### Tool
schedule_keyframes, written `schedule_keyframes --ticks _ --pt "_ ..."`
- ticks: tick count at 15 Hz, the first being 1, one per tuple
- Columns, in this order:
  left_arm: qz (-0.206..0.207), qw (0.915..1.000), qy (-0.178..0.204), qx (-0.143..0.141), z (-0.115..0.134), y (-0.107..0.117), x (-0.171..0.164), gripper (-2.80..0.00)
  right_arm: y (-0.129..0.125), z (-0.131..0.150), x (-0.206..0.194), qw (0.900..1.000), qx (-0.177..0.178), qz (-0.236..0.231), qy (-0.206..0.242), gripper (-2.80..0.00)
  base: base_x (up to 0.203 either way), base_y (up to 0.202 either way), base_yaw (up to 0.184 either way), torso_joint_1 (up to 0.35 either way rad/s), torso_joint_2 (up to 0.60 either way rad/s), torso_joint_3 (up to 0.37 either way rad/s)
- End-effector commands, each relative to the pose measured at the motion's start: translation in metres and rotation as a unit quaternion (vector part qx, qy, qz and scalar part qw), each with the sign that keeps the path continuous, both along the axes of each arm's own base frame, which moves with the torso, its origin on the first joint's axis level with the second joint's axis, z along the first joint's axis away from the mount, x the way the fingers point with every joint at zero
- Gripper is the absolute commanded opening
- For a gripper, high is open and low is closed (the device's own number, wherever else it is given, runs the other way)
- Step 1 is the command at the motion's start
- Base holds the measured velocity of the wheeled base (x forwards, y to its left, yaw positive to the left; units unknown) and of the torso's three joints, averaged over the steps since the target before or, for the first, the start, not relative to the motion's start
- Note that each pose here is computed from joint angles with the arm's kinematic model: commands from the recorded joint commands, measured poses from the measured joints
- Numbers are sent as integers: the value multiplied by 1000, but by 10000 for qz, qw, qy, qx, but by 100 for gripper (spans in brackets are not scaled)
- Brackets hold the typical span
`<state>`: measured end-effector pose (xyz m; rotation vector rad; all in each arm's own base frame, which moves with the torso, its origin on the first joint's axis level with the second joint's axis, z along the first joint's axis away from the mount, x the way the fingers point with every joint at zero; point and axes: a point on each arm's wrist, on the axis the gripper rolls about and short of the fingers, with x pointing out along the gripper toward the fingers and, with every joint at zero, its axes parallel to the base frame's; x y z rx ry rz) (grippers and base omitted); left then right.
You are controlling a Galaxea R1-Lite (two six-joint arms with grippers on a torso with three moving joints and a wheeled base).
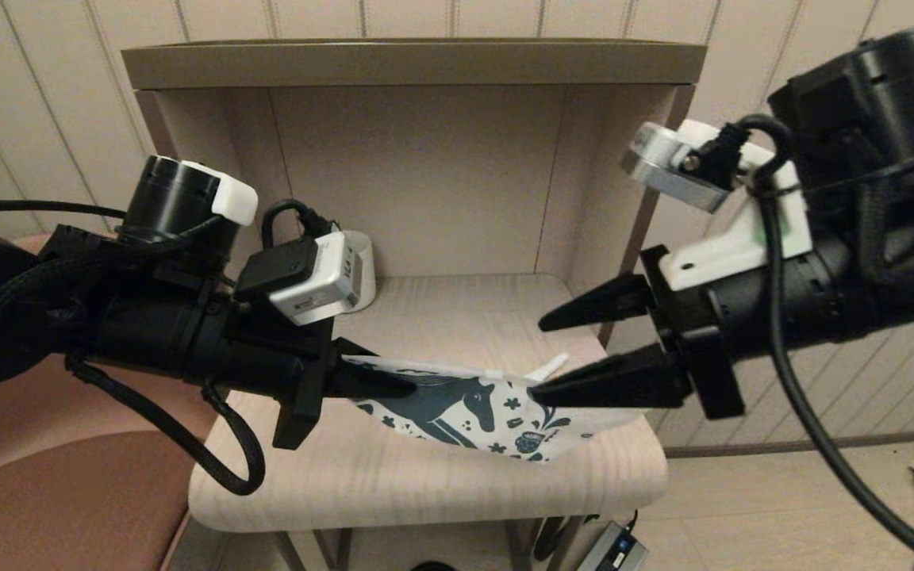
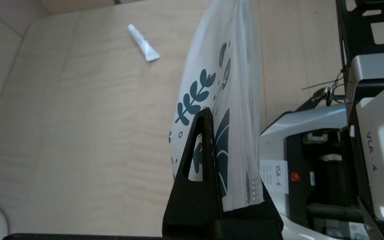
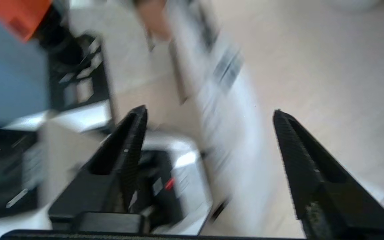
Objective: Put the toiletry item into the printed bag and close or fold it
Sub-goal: Open the storage bag
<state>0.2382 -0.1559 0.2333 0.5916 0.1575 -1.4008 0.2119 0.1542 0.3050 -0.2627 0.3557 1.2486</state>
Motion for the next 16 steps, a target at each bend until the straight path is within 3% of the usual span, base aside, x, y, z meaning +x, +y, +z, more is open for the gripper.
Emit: schedule_keyframes --ticks 1,9,13,16 --pt "-46 10000 24 14 -5 -3 2 -280 13 -10 20 10000 -27 28 33 0 0 0 0 0 0 0" --pt "-87 9999 43 -26 -11 -9 13 -280 21 -22 29 9998 -84 141 -95 0 0 0 0 0 0 0" --pt "-197 9997 97 -89 -13 -12 17 -280 19 -21 30 9954 264 916 -39 0 0 0 0 0 0 0" --pt "-203 9997 108 -95 -17 -14 20 -280 15 -27 31 9957 222 899 24 0 0 0 0 0 0 0"
